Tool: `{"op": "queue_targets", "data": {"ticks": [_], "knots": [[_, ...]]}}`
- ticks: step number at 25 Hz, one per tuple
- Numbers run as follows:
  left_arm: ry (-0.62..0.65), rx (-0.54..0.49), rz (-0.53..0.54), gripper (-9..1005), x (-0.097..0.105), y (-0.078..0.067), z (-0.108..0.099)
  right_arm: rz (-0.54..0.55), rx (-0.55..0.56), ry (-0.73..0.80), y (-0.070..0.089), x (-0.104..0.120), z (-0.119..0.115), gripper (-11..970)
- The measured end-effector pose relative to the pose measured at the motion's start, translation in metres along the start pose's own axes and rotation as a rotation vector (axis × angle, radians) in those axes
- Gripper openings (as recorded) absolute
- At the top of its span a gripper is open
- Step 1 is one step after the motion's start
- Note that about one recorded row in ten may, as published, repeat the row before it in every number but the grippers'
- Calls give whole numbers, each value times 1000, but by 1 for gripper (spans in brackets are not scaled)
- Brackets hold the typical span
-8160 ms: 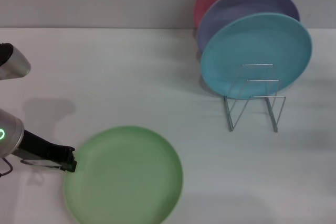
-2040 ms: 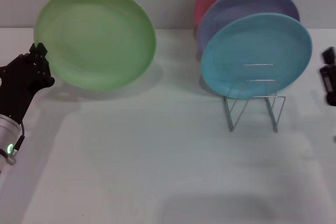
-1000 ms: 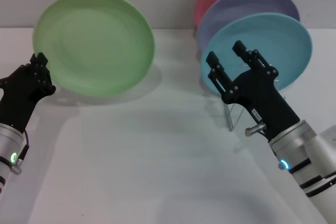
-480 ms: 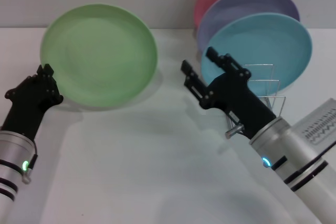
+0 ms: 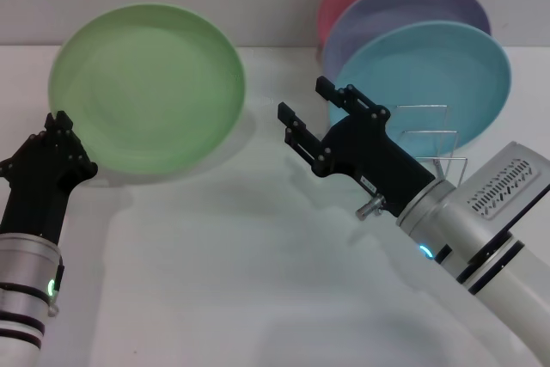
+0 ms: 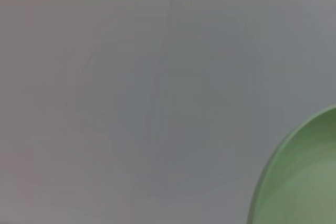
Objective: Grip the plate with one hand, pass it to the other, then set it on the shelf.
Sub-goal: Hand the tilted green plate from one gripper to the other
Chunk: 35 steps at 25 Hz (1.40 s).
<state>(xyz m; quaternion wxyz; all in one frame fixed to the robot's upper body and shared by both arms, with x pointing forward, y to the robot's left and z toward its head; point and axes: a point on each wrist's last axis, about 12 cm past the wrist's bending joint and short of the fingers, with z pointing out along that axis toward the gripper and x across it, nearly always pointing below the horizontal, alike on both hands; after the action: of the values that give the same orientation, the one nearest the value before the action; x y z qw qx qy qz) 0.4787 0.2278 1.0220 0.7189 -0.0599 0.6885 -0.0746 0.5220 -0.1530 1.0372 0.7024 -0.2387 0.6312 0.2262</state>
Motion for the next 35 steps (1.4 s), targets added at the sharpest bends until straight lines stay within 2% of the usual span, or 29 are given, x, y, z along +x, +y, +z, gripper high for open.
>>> {"op": "queue_targets", "data": {"ticks": [10,20,35], "knots": [[-13,-72,70,52,-1,-15,-15,-44,-24,4,-4,0,1,594],[29,-135,38,53,1,-23,-23,-49,-25,55,-6,1,15,589],[39,-135,57,55,1,-33,-36,-51,-29,104,-7,1,30,582]]}}
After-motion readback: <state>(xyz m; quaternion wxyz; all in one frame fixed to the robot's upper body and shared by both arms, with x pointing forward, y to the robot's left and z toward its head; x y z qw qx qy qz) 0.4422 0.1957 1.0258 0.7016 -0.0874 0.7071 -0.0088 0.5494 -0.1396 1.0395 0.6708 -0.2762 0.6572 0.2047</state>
